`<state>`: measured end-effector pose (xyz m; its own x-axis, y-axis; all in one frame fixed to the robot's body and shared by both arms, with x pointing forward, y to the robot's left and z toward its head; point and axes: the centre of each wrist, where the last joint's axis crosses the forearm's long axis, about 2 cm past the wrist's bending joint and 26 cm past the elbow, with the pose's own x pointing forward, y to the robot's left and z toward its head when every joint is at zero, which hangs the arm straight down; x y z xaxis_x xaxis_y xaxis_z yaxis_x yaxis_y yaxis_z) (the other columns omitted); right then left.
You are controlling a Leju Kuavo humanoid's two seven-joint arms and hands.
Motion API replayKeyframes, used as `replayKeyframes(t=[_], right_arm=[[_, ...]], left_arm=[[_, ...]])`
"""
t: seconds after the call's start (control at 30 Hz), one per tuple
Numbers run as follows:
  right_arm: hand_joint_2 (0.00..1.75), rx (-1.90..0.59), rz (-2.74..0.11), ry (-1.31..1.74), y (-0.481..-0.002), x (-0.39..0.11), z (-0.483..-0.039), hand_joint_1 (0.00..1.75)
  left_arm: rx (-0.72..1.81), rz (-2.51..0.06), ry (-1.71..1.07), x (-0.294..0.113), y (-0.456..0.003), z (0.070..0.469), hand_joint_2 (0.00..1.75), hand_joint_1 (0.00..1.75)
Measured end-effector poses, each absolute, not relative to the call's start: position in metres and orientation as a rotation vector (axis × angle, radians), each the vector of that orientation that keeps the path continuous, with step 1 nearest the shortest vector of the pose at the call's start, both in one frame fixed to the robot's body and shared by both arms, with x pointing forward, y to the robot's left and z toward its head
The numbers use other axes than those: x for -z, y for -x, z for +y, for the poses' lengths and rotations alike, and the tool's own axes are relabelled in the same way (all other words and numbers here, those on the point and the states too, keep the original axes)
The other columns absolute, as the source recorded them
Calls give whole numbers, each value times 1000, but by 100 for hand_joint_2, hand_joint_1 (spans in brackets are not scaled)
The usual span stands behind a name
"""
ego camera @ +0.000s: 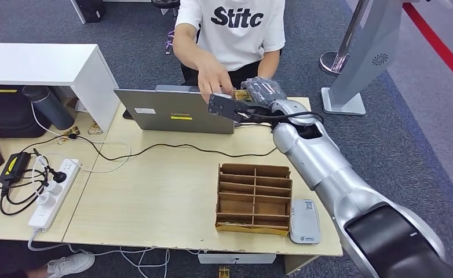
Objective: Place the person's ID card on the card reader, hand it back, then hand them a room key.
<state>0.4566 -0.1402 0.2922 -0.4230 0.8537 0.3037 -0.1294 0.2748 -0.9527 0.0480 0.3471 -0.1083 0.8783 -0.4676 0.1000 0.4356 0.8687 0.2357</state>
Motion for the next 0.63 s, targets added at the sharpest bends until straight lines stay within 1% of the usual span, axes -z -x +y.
replayKeyframes(t=[0.03,0.1,0.13,0.17,0.43,0.63], right_arm=[[175,-1315,-1608,682,-457,-292,-140,139],[175,-1313,-1618,677,-457,-292,-140,51],[175,-1313,-1625,672,-457,-292,-140,12],[175,-1314,-1633,666,-457,-292,-140,0],[175,-1291,-1706,665,-453,-293,-139,0],[175,-1212,-1735,666,-455,-293,-155,0]], left_arm=[[476,-155,-209,108,-48,347,175,0],[479,-155,-209,108,-48,347,175,0],[481,-155,-210,108,-48,347,175,0],[483,-156,-210,108,-48,347,175,0],[491,-160,-213,108,-48,347,175,0],[496,-170,-214,108,-47,347,175,0]])
